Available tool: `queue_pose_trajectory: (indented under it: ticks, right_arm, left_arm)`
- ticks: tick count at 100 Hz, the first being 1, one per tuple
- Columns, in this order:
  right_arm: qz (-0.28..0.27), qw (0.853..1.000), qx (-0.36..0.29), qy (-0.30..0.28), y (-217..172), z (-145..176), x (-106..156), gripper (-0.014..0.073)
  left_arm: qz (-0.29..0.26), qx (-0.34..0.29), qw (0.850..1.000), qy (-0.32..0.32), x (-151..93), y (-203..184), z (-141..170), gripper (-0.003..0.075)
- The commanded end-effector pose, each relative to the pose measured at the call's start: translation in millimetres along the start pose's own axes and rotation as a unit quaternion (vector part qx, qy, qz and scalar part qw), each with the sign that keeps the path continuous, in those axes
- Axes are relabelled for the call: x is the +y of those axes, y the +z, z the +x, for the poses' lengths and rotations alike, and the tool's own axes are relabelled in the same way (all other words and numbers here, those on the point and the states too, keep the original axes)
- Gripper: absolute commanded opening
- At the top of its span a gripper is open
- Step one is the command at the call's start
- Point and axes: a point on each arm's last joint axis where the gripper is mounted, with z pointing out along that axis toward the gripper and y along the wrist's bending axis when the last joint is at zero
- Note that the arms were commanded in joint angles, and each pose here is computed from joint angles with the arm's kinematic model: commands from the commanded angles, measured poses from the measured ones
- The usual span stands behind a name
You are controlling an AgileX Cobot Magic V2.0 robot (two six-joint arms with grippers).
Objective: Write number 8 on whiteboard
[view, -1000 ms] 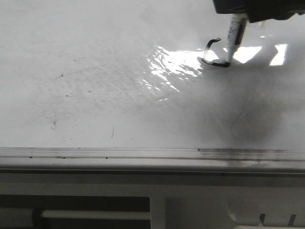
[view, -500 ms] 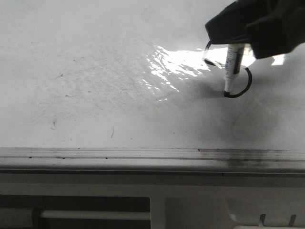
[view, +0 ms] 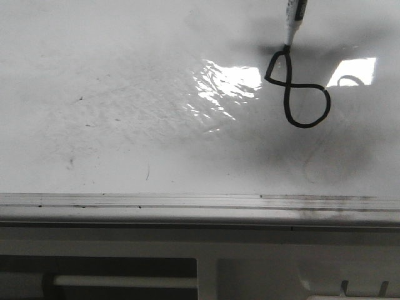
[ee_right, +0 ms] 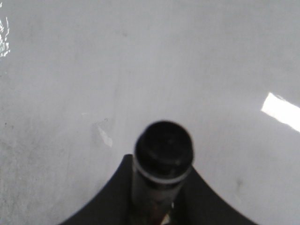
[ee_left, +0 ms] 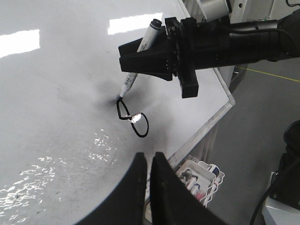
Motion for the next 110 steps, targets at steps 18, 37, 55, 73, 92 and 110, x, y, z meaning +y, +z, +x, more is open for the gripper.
queue_pose_trajectory:
  ticks: [18, 37, 55, 73, 92, 110]
  right_arm:
    - [0.010, 1.000, -0.024, -0.012, 7.5, -20.4, -7.7, -0.0065]
    - [-0.045, 0.996, -0.071, -0.008, -23.6, -60.1, -3.5, -0.0066]
    - [-0.135, 0.988, -0.068, -0.020, -69.1, -89.2, -4.2, -0.0066]
    - [-0.221, 0.975, -0.012, -0.007, -82.9, -83.7, 7.6, -0.0071]
    - [-0.287, 0.958, 0.009, -0.002, -66.5, -79.5, 27.9, -0.0071]
    - [-0.325, 0.946, -0.009, -0.007, -50.0, -82.2, 50.7, -0.0071]
  left_arm:
    - [0.000, -0.017, 1.000, -0.013, -0.6, -0.8, -9.7, -0.0020]
    - [0.000, -0.017, 1.000, -0.013, -0.6, -0.8, -9.7, -0.0020]
    - [0.020, 0.000, 1.000, 0.000, -2.8, 2.8, -7.1, 0.0103]
    - [0.060, 0.064, 0.996, -0.031, -1.5, 26.4, 4.3, 0.0454]
    - [0.151, 0.089, 0.984, -0.009, -5.4, 56.8, 1.9, 0.0425]
    - [0.203, 0.074, 0.976, -0.002, -3.9, 82.5, 0.4, 0.0420]
